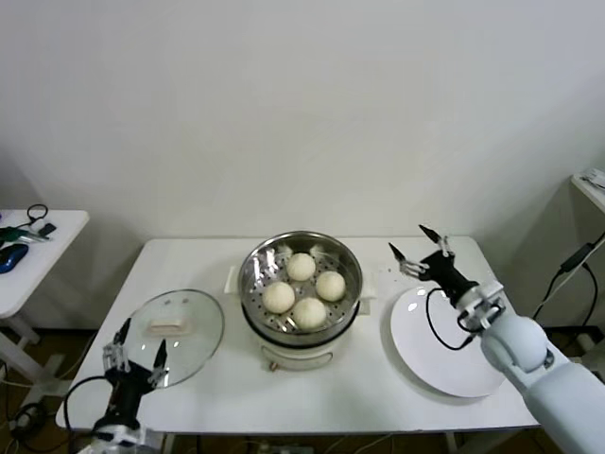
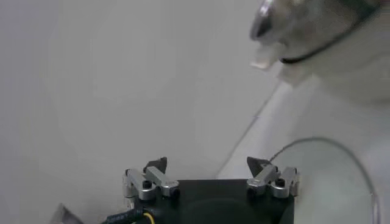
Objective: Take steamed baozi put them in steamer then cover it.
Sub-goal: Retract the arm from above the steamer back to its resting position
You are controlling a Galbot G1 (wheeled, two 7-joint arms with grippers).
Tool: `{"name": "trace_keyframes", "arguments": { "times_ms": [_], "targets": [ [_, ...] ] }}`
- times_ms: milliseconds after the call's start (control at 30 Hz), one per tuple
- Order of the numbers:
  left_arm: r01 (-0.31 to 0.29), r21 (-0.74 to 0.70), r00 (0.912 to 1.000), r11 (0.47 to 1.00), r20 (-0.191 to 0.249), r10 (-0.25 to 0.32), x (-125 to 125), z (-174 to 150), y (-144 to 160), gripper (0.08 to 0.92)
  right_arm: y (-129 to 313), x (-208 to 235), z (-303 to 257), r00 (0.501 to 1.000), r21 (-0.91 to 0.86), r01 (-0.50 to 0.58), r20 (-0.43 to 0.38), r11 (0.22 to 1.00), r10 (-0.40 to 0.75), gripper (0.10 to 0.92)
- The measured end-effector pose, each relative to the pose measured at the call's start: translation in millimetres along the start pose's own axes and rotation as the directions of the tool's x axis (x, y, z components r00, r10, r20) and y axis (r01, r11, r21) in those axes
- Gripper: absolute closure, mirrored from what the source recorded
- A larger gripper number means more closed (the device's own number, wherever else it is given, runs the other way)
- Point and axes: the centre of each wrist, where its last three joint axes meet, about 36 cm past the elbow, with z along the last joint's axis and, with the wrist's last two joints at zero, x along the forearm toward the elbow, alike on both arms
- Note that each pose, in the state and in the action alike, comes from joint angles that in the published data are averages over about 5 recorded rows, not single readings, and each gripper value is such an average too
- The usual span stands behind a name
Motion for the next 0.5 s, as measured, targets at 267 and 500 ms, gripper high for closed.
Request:
{"name": "trace_keyframes", "arguments": {
  "times_ms": [267, 500],
  "targets": [
    [0.005, -0.288, 0.9992, 0.958, 0.04, 0.007, -26.8, 16.6, -22.9, 0.177, 2.8, 33.4, 26.8, 0.995, -0.041, -0.077, -0.06, 0.996, 0.074, 0.2],
    [-0.018, -0.407, 0.9986, 0.913, 0.038, 0.036, -56.7, 38.8, -44.3, 0.177, 9.2, 54.6, 44.3, 0.989, -0.049, -0.108, -0.103, 0.993, 0.102, 0.2]
  ]
}}
